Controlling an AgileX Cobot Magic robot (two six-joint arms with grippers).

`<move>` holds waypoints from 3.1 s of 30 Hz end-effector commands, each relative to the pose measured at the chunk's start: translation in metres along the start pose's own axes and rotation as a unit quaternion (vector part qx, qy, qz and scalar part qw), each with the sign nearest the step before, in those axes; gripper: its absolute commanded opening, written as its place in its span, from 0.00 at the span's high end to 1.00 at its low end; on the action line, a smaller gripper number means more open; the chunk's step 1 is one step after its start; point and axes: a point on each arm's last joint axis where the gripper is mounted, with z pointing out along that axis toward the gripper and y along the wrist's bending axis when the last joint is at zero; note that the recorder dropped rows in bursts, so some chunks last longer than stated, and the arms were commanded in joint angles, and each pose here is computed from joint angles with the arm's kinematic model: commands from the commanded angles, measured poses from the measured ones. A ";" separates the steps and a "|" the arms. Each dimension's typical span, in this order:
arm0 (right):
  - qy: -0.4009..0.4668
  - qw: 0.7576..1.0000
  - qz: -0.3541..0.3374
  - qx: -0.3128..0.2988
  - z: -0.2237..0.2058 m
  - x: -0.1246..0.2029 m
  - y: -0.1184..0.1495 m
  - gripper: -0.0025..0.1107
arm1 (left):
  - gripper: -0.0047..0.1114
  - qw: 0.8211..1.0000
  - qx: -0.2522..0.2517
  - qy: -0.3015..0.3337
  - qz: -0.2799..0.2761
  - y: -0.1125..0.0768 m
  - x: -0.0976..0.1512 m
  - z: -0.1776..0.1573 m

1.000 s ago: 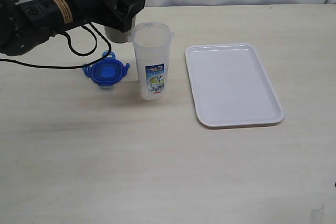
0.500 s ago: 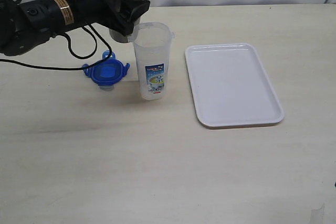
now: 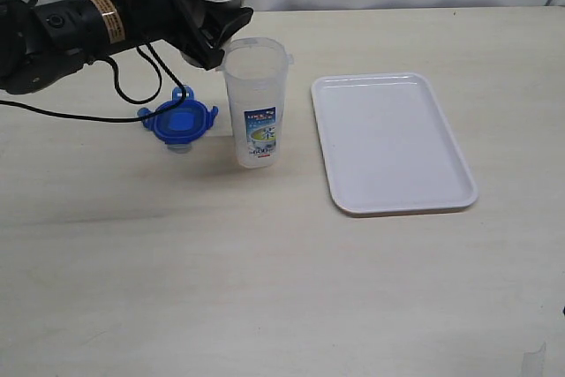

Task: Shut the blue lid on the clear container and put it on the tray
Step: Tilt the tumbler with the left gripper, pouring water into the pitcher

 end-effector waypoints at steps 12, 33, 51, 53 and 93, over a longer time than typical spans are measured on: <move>-0.002 1.000 -0.001 0.003 0.000 0.000 0.000 0.94 | 0.96 0.991 0.006 -0.044 0.125 0.000 -0.015 0.000; -0.002 1.000 -0.001 0.003 0.000 0.000 0.000 0.94 | 0.96 0.977 0.002 -0.052 0.209 0.000 -0.017 0.000; -0.002 1.000 -0.001 0.003 0.000 0.000 0.000 0.94 | 0.96 0.964 -0.002 -0.067 0.257 0.000 -0.019 -0.001; -0.002 1.000 -0.001 0.003 0.000 0.000 0.000 0.94 | 0.96 0.961 -0.003 -0.066 0.270 0.000 -0.019 -0.001; -0.002 1.000 -0.001 0.003 0.000 0.000 0.000 0.94 | 0.96 0.941 -0.007 -0.066 0.331 0.000 -0.019 -0.001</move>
